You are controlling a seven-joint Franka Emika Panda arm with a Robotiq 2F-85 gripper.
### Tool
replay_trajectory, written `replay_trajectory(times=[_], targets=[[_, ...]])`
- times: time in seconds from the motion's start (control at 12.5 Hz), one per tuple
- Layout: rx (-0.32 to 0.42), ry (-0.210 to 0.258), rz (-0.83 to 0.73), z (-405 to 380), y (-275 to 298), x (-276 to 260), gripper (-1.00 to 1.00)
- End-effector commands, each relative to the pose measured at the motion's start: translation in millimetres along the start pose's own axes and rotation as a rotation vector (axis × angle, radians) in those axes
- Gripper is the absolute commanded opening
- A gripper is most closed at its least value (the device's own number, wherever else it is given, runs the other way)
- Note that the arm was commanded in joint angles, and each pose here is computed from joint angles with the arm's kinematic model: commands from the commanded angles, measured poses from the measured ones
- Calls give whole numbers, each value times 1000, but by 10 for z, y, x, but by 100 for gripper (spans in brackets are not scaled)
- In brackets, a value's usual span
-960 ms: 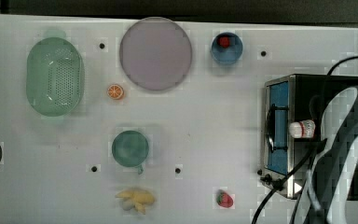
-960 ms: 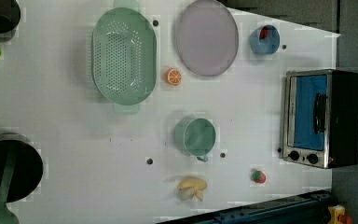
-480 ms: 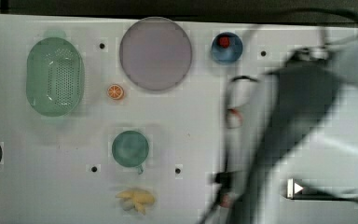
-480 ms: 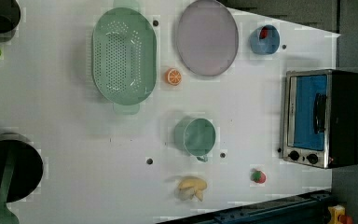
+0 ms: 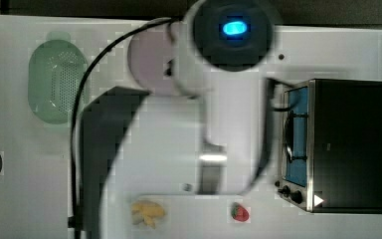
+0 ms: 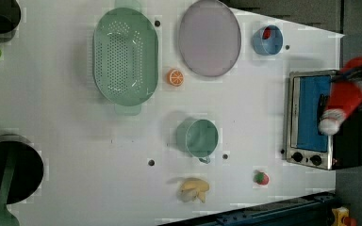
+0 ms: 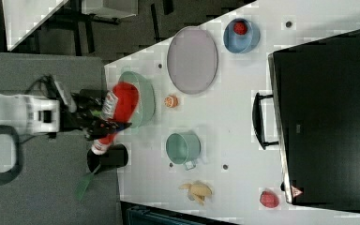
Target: Pick Ketchup from oven and place it on table.
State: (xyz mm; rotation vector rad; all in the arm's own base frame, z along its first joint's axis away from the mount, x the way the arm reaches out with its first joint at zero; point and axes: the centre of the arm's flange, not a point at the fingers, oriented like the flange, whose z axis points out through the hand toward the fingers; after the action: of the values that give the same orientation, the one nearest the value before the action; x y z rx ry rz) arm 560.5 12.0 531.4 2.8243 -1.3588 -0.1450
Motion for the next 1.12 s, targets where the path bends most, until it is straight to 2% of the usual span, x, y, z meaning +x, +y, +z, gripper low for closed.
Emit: replay_trajectory(times=[0.08, 0.56, 0.88, 0.96, 1.12], targets=[[-80, -50, 117, 666, 267, 271, 27], [-51, -3, 129, 2204, 360, 288, 27], [-81, 0, 131, 2919, 344, 336, 27], [-85, 2, 129, 3051, 331, 343, 33], [-83, 12, 127, 3257, 311, 358, 74]])
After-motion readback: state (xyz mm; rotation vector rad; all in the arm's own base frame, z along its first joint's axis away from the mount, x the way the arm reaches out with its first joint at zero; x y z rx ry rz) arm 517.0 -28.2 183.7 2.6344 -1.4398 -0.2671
